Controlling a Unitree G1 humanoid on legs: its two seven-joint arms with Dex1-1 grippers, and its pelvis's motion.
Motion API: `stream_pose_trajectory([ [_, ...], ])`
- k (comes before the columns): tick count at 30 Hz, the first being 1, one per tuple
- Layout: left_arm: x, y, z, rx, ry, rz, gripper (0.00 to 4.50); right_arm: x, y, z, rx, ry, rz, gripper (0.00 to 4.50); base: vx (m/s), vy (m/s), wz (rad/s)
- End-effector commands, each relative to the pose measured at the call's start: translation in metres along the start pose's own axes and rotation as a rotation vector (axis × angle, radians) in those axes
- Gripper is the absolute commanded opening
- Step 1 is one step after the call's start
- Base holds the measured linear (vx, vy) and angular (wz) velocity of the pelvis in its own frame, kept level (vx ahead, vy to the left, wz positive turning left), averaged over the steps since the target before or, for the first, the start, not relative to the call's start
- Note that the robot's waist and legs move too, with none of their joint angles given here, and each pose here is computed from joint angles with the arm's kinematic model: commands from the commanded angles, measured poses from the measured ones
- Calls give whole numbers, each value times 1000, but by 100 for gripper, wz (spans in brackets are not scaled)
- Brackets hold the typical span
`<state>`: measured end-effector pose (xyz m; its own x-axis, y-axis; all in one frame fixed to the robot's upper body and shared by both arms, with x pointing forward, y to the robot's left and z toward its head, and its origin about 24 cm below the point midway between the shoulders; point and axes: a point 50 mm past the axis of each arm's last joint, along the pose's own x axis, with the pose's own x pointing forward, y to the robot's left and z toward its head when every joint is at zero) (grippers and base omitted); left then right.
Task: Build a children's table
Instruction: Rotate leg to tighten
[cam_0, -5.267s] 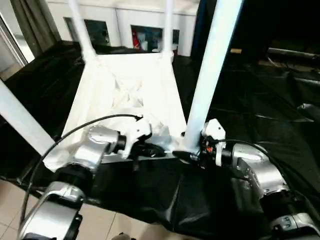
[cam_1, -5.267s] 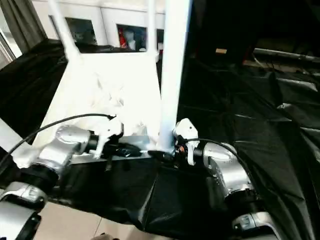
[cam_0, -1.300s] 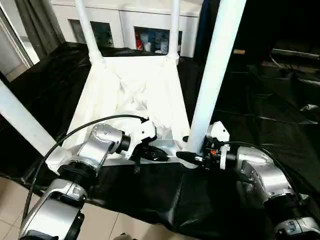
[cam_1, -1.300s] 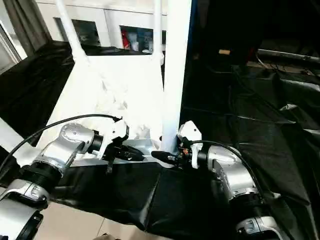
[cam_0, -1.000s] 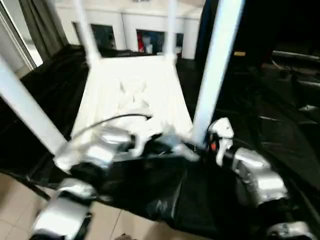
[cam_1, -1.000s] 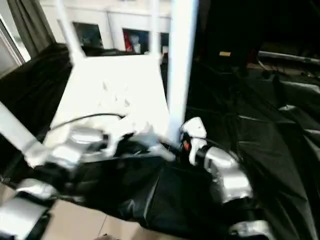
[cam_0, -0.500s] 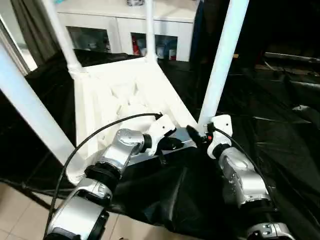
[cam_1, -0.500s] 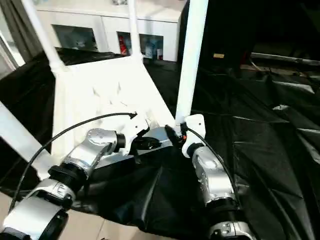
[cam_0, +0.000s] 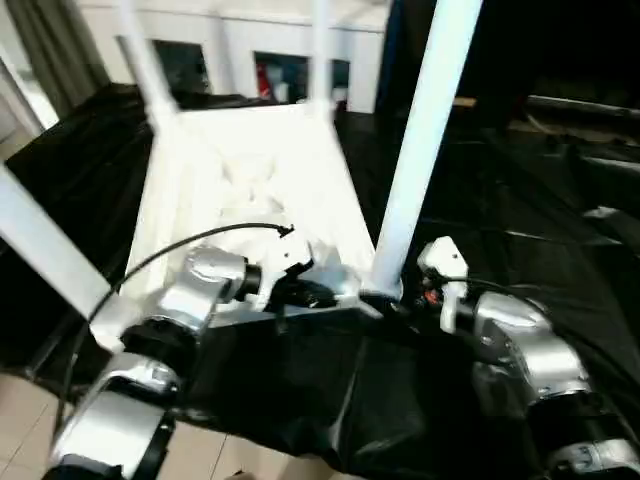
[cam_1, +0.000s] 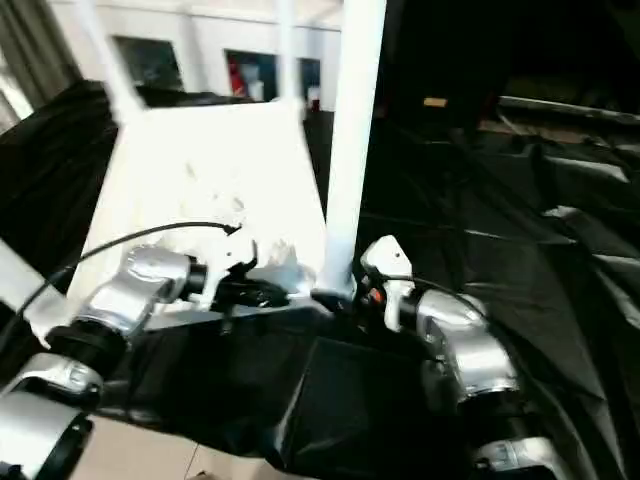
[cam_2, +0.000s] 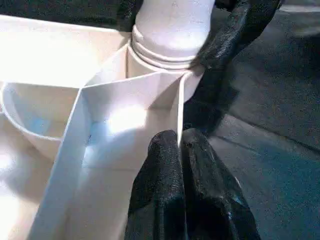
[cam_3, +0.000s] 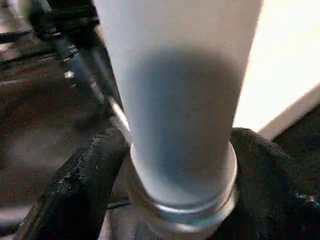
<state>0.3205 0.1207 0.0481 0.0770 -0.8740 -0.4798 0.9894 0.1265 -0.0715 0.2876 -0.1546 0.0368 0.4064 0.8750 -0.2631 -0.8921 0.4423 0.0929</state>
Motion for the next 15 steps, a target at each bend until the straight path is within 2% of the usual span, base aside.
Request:
stream_pose_trajectory([
  [1, 7, -7, -10, -37, 34, -46, 0, 8, 7, 6, -8, -26, 94, 352, 0, 0, 0],
  [5, 8, -9, -10, -37, 30, -54, 0, 11, 8, 7, 6, -54, 113, 329, 0, 0, 0],
  [6, 8, -10, -10, -38, 27, -58, 0, 13, 10, 6, 18, -58, 124, 310, 0, 0, 0],
  [15, 8, -10, -13, -45, 31, -37, 0, 18, 15, -1, 43, -49, 130, 257, 0, 0, 0],
])
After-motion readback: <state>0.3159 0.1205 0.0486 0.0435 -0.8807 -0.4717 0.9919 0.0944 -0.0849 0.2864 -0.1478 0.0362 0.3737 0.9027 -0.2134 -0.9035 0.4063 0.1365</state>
